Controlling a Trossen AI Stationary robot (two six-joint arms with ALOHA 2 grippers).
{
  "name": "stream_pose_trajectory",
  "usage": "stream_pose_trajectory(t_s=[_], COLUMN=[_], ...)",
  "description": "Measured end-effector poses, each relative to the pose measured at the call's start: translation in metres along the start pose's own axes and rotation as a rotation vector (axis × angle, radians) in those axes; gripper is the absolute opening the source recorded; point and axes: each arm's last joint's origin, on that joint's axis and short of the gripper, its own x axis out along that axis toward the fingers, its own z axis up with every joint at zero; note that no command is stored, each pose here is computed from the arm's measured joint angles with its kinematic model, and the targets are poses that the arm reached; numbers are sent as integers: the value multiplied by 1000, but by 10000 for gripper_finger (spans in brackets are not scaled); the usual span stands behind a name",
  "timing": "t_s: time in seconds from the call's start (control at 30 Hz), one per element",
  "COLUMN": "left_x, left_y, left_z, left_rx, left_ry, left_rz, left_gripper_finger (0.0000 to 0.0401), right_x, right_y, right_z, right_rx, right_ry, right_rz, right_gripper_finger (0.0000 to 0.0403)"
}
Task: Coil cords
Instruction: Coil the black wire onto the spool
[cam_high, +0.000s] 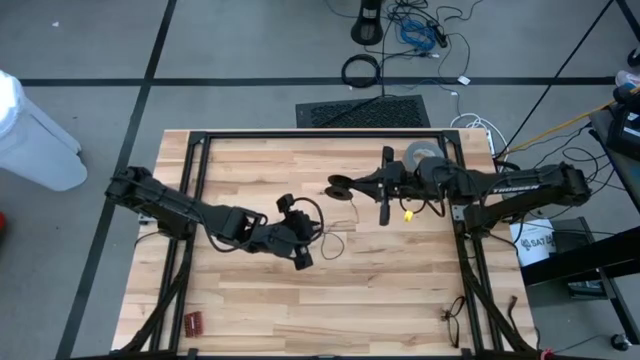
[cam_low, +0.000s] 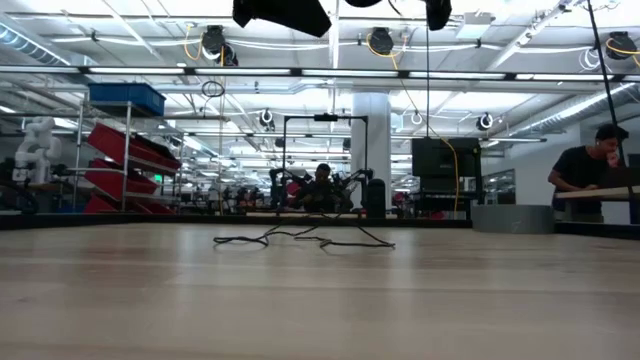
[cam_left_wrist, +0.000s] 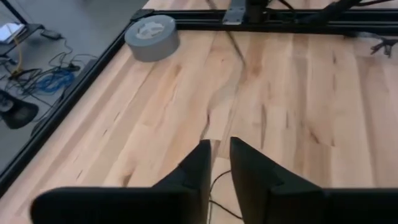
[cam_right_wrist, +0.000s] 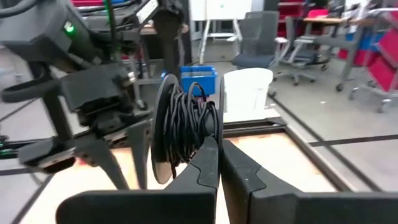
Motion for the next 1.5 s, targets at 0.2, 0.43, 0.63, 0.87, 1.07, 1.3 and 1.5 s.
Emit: stream_pose_trajectory(t_s=[0.2, 0.43, 0.63, 0.87, 1.07, 1.3, 1.5], left_x=[-3, -7, -27, -65, -48, -41, -17], left_y=[-5, -9, 4, 6, -24, -40, -19], left_z=[-2, -6, -20, -24, -69, -101, -94], left_rx=[-3, 23, 104, 4, -153, -268, -290], left_ry=[-1, 12, 84, -50, -300, -760, -777], left_rz=[-3, 19, 249, 149, -140, -268, -121], left_gripper_finger=[97, 103, 103, 103, 103, 103, 103], right_x=[0, -2, -5, -14, -19, -26, -28], right_y=[7, 17, 17, 18, 18, 18, 17], right_z=[-1, -2, 0, 4, 8, 11, 12], right_rx=[31, 24, 15, 8, 6, -5, -20], right_ry=[11, 14, 8, 2, -18, -17, -28], right_rz=[50, 90, 95, 126, 132, 155, 158], right_gripper_finger=[0, 0, 0, 0, 0, 0, 0])
